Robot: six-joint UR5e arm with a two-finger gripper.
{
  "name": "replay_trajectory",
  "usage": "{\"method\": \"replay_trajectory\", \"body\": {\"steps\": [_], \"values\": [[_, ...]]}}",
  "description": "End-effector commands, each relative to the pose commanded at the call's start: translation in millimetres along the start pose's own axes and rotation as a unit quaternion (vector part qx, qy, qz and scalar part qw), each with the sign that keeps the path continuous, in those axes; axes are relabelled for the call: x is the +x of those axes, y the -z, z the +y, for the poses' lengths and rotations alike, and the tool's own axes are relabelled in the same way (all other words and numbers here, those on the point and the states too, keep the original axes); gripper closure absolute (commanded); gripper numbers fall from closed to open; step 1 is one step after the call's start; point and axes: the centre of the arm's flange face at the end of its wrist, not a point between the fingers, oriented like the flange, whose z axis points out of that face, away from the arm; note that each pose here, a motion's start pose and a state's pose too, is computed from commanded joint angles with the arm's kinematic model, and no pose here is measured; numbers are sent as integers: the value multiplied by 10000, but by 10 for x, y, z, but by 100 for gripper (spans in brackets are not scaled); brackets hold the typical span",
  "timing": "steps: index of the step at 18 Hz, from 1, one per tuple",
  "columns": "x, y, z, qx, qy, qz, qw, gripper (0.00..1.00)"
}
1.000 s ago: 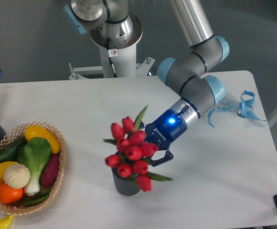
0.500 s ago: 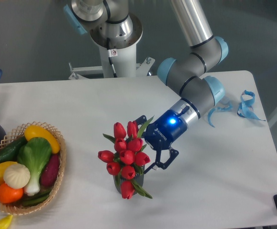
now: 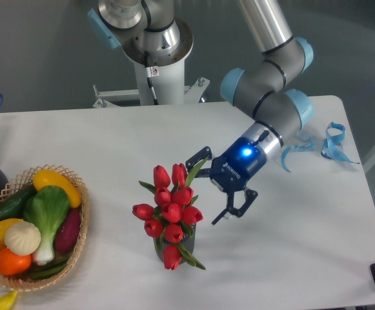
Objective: Insert the flowers into the vase
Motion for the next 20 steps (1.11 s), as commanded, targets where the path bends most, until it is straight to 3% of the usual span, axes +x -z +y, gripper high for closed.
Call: {"method": "replay_trajectory", "body": {"steps": [3,5,7,10,14,16,18,20], "values": [[106,270,-96,-47,-53,-262,9996,0],[177,402,-133,-611,-167,-546,9965,0],[245,459,-79,-1452,-221,-823,9857,0],[278,603,-87,-2500,-362,-1241,9596,0],[368,709,-245,-2954,-503,-1524,9418,0],[417,810,-295,-3598,-636,-1797,9133,0],[436,910,-268,-4327,-664,-2043,8756,0],[538,812,-163,-4769,-643,-1985,8538,0]]}}
